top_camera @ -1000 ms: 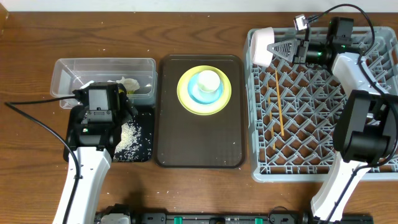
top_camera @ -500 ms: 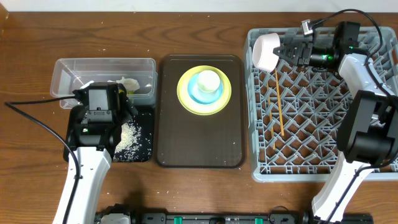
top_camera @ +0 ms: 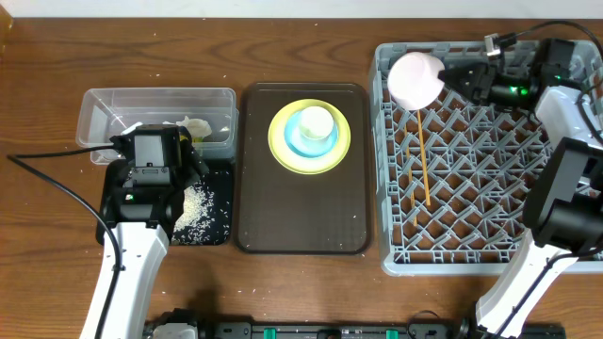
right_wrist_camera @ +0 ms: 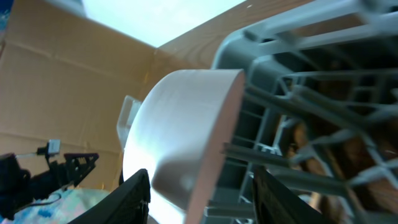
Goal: Sort waste into correct bins and load items into the dishwasher rack
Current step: 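Lower white bowl into gray rack slots and release right gripper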
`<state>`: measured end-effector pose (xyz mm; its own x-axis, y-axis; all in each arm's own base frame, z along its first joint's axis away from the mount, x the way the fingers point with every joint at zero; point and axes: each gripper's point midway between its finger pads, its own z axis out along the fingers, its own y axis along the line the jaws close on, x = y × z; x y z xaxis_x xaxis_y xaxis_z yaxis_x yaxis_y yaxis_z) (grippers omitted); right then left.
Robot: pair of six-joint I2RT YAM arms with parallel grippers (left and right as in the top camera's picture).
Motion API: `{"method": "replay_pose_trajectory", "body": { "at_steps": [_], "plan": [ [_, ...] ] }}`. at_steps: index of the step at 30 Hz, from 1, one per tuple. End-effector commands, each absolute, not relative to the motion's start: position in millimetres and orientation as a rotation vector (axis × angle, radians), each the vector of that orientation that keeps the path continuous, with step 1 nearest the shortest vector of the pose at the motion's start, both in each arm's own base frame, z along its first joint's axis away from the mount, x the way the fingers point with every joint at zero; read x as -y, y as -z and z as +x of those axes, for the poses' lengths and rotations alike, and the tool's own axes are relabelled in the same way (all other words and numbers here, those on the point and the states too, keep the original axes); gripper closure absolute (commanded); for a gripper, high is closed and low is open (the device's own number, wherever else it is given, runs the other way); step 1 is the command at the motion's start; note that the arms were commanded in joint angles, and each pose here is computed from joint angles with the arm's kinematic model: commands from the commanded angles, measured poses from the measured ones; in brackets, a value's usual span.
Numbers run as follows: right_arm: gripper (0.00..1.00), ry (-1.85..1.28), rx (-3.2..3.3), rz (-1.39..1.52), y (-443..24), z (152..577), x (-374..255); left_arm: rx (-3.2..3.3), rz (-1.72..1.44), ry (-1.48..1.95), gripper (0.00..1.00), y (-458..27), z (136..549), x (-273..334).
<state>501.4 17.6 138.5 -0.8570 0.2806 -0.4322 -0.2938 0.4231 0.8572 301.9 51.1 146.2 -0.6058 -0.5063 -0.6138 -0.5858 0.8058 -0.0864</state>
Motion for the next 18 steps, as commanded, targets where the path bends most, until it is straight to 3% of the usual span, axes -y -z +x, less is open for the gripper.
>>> {"method": "replay_pose_trajectory", "body": {
  "at_steps": [1, 13, 18],
  "plan": [
    [0.49, -1.440, -2.187, 0.120, -128.6, 502.4, 4.8, -2.326, -0.819, -0.169, 0.02, -151.4, 304.6, -54.1],
    [0.48, -1.124, -2.239, 0.200, -176.9, 498.2, 36.2, -2.326, -0.819, -0.169, 0.02, -151.4, 304.6, -54.1],
    [0.60, -0.898, -2.374, 0.136, -186.7, 475.5, 22.4, -2.326, -0.819, -0.169, 0.02, -151.3, 304.6, -54.1]
  ]
}}
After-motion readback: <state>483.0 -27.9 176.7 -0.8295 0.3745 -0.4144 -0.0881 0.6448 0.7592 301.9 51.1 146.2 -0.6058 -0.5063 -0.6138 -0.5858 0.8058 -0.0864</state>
